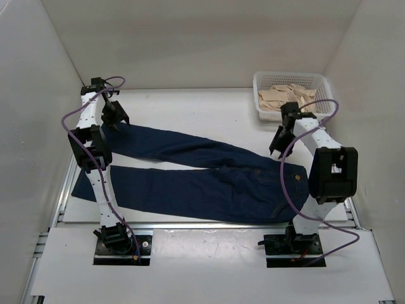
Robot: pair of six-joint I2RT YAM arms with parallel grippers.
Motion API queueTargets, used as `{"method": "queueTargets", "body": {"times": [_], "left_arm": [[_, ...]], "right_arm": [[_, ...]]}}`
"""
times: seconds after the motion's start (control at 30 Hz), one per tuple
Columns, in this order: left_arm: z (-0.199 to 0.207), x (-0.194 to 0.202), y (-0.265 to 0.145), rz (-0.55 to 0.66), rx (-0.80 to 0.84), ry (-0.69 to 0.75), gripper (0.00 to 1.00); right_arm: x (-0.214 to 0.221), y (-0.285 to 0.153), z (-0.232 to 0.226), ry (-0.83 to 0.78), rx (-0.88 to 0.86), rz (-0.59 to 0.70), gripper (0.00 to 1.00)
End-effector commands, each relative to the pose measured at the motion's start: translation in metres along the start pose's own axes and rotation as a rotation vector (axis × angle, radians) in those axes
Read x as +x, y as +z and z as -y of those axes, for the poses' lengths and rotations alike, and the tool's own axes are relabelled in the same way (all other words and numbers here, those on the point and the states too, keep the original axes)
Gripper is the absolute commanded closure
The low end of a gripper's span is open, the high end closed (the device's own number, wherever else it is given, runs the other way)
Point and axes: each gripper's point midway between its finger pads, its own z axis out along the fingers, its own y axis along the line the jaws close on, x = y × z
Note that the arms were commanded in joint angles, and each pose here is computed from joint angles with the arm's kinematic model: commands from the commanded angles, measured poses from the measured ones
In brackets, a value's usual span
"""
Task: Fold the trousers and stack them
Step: Flatten the trousers out
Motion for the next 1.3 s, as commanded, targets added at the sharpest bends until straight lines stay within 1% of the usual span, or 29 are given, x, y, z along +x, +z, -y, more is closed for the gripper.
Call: {"method": "queueTargets", "body": {"times": [0.0, 0.03, 0.13, 0.2, 0.27, 0.3, 0.33, 0.37, 0.4, 0.43, 0.47, 0.53, 0.57, 0.6, 0.77, 0.83, 0.87, 0.93, 0.97, 1.0, 1.03, 1.1, 1.13, 1.23, 1.27], "left_arm": [[0.01, -0.009, -0.044, 0.082, 0.048, 0.021, 0.37], [0.01, -0.009, -0.044, 0.082, 0.047, 0.03, 0.37], [0.007, -0.009, -0.04, 0.077, 0.035, 0.029, 0.37], [0.007, -0.009, -0.04, 0.077, 0.035, 0.029, 0.37], [0.007, -0.009, -0.04, 0.077, 0.035, 0.029, 0.37], [0.007, -0.009, -0.04, 0.077, 0.035, 0.029, 0.37], [0.007, -0.009, -0.04, 0.077, 0.035, 0.029, 0.37], [0.007, -0.009, -0.04, 0.077, 0.035, 0.029, 0.37], [0.007, -0.009, -0.04, 0.077, 0.035, 0.029, 0.37], [0.007, -0.009, -0.04, 0.077, 0.035, 0.029, 0.37], [0.008, -0.01, -0.044, 0.087, 0.039, 0.03, 0.37], [0.009, -0.01, -0.044, 0.087, 0.04, 0.021, 0.37], [0.009, -0.01, -0.044, 0.087, 0.04, 0.021, 0.37], [0.009, -0.01, -0.044, 0.087, 0.04, 0.021, 0.37], [0.007, -0.007, -0.04, 0.082, 0.038, 0.02, 0.37], [0.004, -0.002, -0.035, 0.063, 0.03, 0.017, 0.37], [0.005, -0.004, -0.035, 0.071, 0.033, 0.019, 0.37], [0.005, -0.004, -0.035, 0.071, 0.033, 0.019, 0.37], [0.003, -0.005, -0.035, 0.075, 0.025, 0.018, 0.37], [0.003, -0.005, -0.035, 0.075, 0.025, 0.018, 0.37], [0.003, -0.005, -0.035, 0.075, 0.025, 0.018, 0.37], [0.003, -0.005, -0.035, 0.075, 0.025, 0.018, 0.37], [0.005, -0.008, -0.038, 0.087, 0.03, 0.02, 0.37], [0.007, -0.013, -0.038, 0.099, 0.035, 0.022, 0.37], [0.008, -0.014, -0.037, 0.096, 0.034, 0.021, 0.37]], "right_arm": [[0.037, -0.008, -0.003, -0.04, -0.098, -0.066, 0.59], [0.061, -0.002, 0.004, -0.052, -0.093, -0.114, 0.59], [0.089, -0.01, 0.016, -0.091, -0.105, -0.125, 0.59], [0.097, -0.012, 0.026, -0.092, -0.079, -0.125, 0.58], [0.093, -0.017, 0.03, -0.092, -0.067, -0.087, 0.55], [0.089, -0.016, 0.037, -0.081, -0.039, -0.072, 0.52], [0.081, -0.02, 0.033, -0.08, -0.049, -0.052, 0.31], [0.065, -0.027, 0.028, -0.064, -0.066, -0.011, 0.2], [0.056, -0.028, 0.027, -0.052, -0.067, -0.003, 0.13], [0.054, -0.025, 0.021, -0.026, -0.077, -0.028, 0.04], [0.039, -0.031, 0.011, 0.001, -0.118, -0.015, 0.02], [0.031, -0.02, 0.001, 0.055, -0.151, -0.072, 0.02], [0.022, -0.022, -0.009, 0.085, -0.176, -0.074, 0.02], [0.024, -0.013, -0.014, 0.103, -0.182, -0.116, 0.02], [0.027, 0.006, -0.026, 0.155, -0.199, -0.196, 0.02], [0.043, 0.02, -0.024, 0.171, -0.194, -0.251, 0.06], [0.043, 0.024, -0.027, 0.184, -0.207, -0.246, 0.1], [0.051, 0.03, -0.029, 0.184, -0.209, -0.264, 0.35], [0.051, 0.03, -0.029, 0.184, -0.209, -0.264, 0.53], [0.046, 0.028, -0.031, 0.183, -0.216, -0.253, 0.89], [0.038, 0.026, -0.032, 0.18, -0.212, -0.228, 1.0], [0.019, 0.009, -0.032, 0.175, -0.198, -0.157, 1.0], [-0.003, -0.008, -0.04, 0.158, -0.225, -0.087, 1.0], [-0.033, -0.048, -0.044, 0.123, -0.243, 0.023, 1.0], [-0.049, -0.072, -0.05, 0.103, -0.262, 0.093, 1.0]]}}
